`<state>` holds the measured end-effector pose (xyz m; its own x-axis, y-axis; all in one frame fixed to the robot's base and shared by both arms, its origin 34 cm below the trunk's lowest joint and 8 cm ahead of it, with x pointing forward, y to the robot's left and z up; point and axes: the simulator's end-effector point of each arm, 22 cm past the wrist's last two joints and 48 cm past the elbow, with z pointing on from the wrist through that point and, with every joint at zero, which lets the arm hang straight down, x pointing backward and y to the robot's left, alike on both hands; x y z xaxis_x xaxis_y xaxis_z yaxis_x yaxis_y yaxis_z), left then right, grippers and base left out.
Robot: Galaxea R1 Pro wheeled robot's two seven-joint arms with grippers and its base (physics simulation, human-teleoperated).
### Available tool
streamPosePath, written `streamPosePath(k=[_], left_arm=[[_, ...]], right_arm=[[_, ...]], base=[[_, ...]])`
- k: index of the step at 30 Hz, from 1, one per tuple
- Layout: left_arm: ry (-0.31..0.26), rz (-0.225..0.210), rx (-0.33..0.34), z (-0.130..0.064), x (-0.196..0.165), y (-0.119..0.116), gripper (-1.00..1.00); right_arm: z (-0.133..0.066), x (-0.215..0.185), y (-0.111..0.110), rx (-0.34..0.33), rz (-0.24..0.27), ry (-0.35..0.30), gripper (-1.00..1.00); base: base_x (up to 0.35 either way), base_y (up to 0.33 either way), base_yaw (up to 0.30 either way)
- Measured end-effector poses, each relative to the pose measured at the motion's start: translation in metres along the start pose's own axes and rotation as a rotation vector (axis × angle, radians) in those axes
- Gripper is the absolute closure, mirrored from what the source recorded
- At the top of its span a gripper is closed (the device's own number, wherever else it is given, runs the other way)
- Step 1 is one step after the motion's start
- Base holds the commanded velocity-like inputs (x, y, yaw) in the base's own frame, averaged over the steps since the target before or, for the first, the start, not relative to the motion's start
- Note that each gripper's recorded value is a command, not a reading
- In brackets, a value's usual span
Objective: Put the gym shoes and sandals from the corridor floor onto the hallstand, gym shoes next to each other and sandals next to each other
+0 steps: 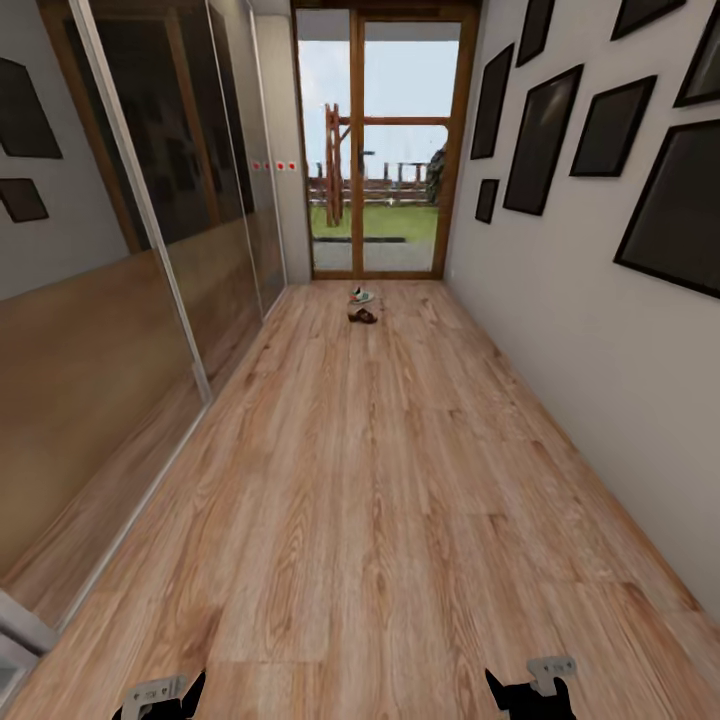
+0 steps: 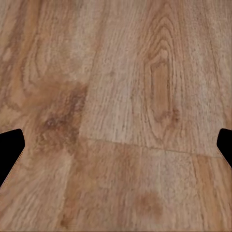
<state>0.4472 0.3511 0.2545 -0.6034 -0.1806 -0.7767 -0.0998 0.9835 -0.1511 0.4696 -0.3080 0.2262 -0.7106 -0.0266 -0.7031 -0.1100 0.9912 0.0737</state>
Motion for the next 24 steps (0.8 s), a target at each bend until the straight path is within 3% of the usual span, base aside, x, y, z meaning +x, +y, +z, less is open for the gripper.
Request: streamPosePath(k=[24], left_arm=[[0.0, 0.0, 0.0, 0.0, -0.0002, 0.0, -1.0]], right_arm=[[0.0, -0.0001, 0.0001, 0.0, 0.0, 0.0, -1.0]], base=[[0.337, 0.0, 0.0]])
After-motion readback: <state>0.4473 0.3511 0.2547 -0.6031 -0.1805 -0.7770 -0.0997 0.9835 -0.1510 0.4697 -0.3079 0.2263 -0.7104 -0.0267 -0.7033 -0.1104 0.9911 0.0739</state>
